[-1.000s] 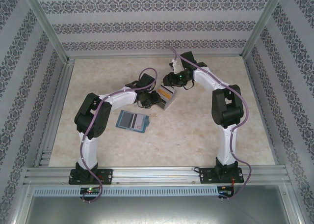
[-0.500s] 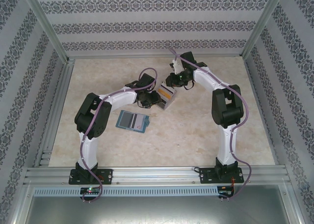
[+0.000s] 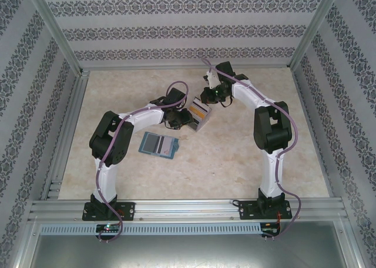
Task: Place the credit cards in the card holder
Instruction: Pick up the credit card from the storage box.
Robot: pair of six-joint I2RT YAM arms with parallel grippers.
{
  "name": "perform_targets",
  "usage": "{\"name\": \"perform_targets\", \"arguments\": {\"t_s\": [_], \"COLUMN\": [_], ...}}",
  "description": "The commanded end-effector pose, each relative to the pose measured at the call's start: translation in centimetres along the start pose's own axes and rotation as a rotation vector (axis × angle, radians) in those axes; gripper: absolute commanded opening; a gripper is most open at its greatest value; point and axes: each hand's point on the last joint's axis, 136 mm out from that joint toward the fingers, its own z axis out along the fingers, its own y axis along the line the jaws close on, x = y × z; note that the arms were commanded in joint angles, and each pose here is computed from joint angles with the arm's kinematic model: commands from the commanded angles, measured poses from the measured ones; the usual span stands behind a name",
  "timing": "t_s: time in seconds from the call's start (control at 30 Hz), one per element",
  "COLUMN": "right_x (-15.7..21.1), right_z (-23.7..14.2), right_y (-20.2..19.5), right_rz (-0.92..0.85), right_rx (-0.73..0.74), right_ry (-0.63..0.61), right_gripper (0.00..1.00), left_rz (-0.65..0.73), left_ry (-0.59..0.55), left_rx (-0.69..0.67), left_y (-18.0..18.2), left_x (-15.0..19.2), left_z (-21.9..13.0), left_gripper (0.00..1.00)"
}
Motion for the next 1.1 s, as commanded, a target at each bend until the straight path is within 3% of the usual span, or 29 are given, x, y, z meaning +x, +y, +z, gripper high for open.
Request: {"name": "perform_targets", "arguments": {"t_s": [0.0,0.73,1.07], "right_x": [-0.2,-2.4,-3.2], "right_z": [-2.0,-6.2,-9.7], "right_y": [1.7,1.9,4.1], "right_rz": [-0.017,-0.058,-0.071], "right_rx": [-0.010,0.054,0.025], "right_ry": [-0.003,-0.121,-0.223], "right_gripper": [0.08,0.05,0.04], "left_rz": [-0.010,0.003,0.014], "left_ry": [-0.015,-0.036,-0.092], "left_rx": [0.003,-0.005,0.046], "left_y": [0.1,0.3,-0.4], "left_x": [-0.6,-0.9,-1.7], "left_z": [0.4,-0.9,-4.2], "left_gripper": [0.30,0.30,0.30]}}
